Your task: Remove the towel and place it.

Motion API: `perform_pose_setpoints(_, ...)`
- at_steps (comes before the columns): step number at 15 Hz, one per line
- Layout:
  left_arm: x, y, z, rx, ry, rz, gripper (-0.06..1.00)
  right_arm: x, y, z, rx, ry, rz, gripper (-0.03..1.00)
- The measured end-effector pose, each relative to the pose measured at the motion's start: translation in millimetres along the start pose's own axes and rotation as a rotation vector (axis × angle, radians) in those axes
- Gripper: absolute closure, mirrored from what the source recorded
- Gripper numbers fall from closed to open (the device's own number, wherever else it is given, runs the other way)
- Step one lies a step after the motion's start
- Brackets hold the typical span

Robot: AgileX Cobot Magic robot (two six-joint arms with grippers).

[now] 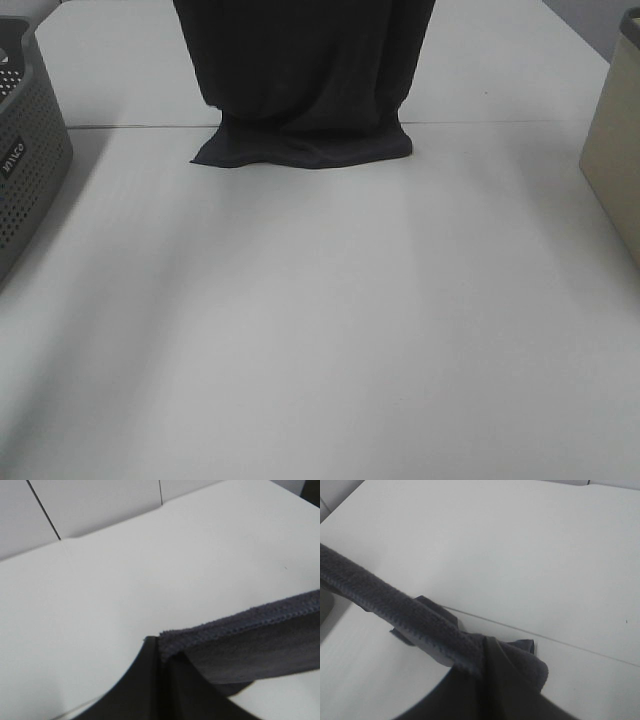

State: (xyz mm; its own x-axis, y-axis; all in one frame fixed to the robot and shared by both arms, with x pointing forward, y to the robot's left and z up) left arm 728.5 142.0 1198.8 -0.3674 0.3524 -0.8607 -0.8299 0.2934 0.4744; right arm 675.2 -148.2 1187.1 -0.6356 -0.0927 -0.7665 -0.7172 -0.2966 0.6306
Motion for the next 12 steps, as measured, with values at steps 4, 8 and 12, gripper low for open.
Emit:
perform_pose_setpoints(4, -3, 21, -14, 0.106, 0.051, 0.024, 0.94, 9, 46, 5, -0.013, 0.014, 0.07, 0.96)
perform_pose_setpoints(8, 11, 45, -21, 0.145, 0.103, 0.122, 0.94, 10, 73, 15, -0.079, 0.002, 0.059, 0.96)
perform_pose_setpoints(12, 62, 92, -46, 0.197, 0.099, 0.311, 0.94, 57, 91, 36, -0.12, 0.042, 0.184, 0.96)
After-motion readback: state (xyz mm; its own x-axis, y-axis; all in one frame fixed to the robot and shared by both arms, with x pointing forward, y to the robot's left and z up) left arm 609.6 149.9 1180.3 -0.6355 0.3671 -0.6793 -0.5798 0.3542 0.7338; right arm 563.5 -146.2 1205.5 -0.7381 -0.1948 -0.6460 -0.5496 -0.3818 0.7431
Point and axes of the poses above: a point on each arm's last joint axis where the gripper is mounted, y pointing back along that axis away from the gripper, z along the wrist's bending axis when the last joint is at zero, x = y × z, the point moved 5 cm from there along -y, pointing out along that axis toward the gripper, and after that the axes turned 6 degrees about -y, right-handed, at the moved point
